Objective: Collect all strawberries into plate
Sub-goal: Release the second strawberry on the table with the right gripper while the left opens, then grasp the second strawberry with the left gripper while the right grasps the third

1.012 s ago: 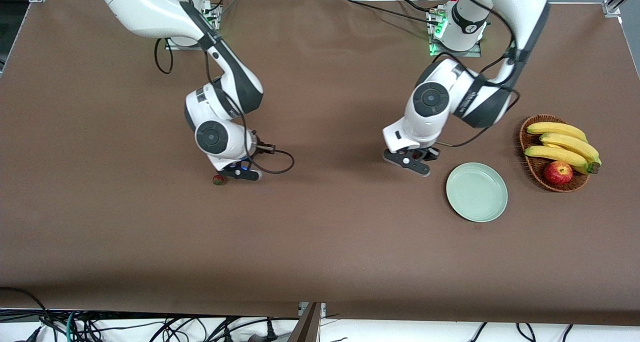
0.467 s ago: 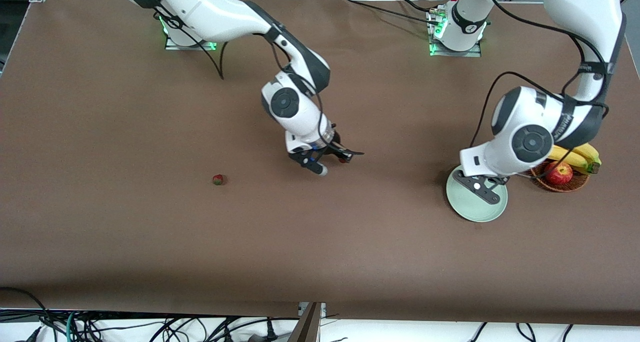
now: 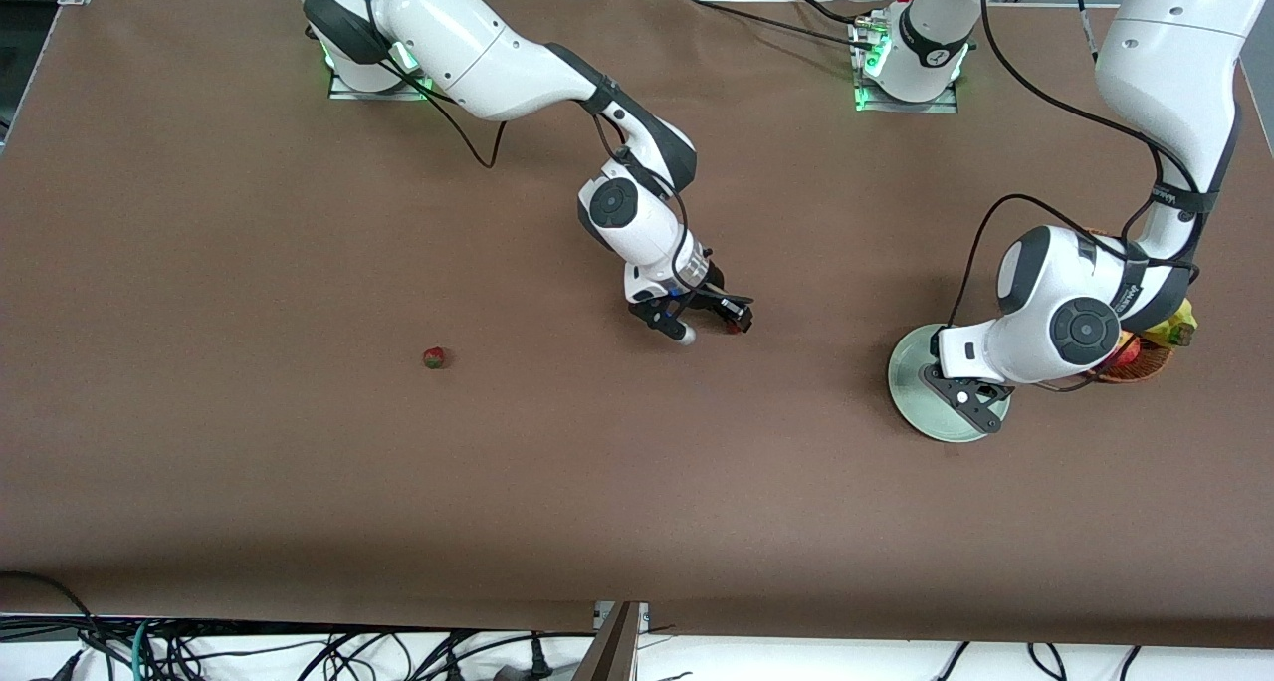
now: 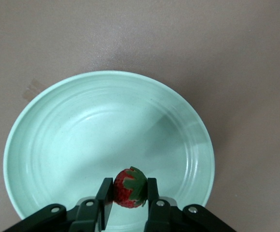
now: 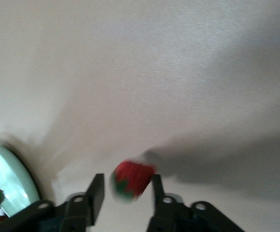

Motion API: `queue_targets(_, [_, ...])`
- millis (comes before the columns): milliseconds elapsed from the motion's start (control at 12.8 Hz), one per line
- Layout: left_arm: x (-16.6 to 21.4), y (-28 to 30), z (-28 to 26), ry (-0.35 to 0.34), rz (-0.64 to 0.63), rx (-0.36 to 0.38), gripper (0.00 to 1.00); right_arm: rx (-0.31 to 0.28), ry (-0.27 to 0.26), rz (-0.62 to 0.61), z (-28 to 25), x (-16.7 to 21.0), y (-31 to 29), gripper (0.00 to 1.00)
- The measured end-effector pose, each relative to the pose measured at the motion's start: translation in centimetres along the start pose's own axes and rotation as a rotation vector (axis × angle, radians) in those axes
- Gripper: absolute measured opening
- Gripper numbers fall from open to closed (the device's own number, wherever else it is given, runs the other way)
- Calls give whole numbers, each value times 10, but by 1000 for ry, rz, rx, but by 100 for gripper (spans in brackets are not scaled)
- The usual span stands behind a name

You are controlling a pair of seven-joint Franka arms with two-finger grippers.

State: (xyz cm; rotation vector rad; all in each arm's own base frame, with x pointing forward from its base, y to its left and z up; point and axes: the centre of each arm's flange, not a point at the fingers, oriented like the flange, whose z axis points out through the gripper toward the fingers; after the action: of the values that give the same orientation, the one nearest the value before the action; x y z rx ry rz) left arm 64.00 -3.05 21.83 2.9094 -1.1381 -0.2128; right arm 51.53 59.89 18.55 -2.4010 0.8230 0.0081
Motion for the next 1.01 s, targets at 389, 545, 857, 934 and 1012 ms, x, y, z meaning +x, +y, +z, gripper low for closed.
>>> queue_targets(389, [13,7,-31,50,-23,-22,80,-169,12,-88,-87,62,-41,100])
queue_targets(545, [27,32,-63,81,-100,-63,100,-326,-28,-220,-146,117,-29,100])
queue_targets(857, [68,102,-87,95,-353,-105,100,-558,-178,-495,-224,230,64,100])
queue_targets(934, [80,124,-86,92,-412,-110,100,-597,-205,-548,-233,257,94,100])
queue_targets(1012, [93,146,-83,99,-464,-113,100,-628,-229,-593,-238,277,121,100])
